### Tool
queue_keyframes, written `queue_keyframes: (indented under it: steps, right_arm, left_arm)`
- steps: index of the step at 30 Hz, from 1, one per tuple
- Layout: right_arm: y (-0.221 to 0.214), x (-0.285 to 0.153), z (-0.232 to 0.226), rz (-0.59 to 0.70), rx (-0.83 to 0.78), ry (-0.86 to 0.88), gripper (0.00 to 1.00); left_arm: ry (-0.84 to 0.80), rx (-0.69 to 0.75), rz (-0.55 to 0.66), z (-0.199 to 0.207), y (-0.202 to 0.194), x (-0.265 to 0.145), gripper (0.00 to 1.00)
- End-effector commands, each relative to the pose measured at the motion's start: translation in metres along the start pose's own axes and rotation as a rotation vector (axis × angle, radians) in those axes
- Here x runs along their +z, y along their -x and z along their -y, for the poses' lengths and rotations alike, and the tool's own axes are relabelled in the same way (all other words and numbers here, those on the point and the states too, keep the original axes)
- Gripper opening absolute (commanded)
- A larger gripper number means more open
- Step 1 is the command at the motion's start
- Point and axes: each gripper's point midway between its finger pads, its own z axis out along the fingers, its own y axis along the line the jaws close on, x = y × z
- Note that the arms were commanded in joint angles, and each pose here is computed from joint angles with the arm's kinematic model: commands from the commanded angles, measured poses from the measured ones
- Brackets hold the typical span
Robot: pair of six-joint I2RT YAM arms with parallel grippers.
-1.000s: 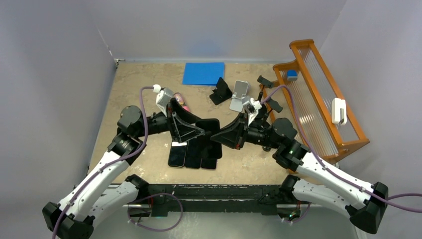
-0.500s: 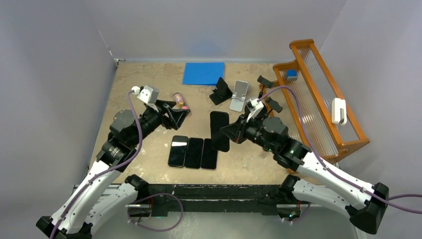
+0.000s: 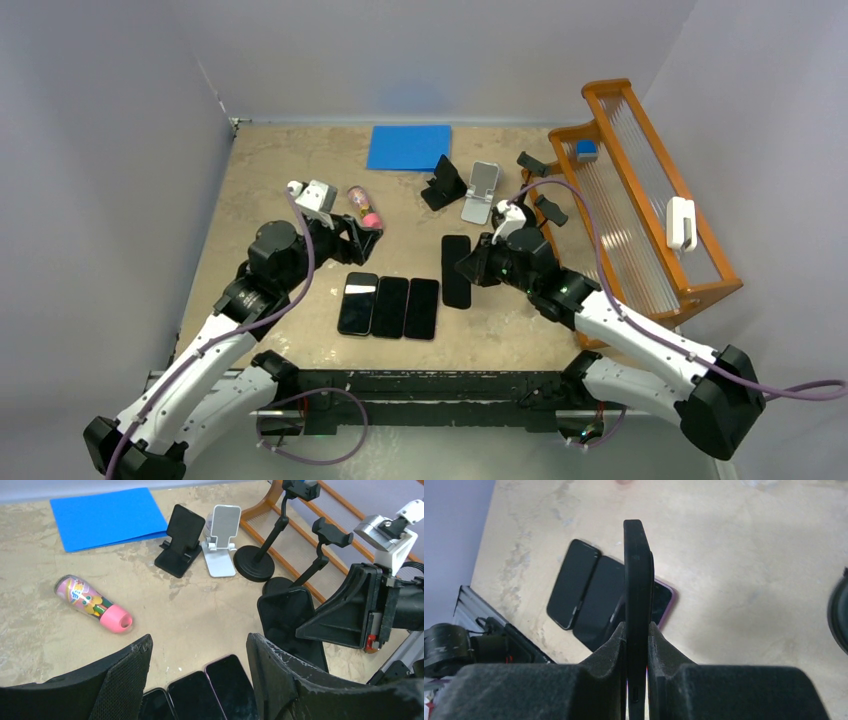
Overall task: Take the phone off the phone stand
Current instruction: Place the phone at the center of the board.
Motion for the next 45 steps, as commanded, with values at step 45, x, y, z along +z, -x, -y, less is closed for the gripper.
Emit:
queue_keyframes:
  steps: [45]
  right_arm:
    - [-0.043, 0.03, 0.048, -0.18, 0.312, 0.06, 0.0]
  left_arm:
    - [-0.062, 0.022, 0.01, 0.01, 0.0, -0.006, 0.65]
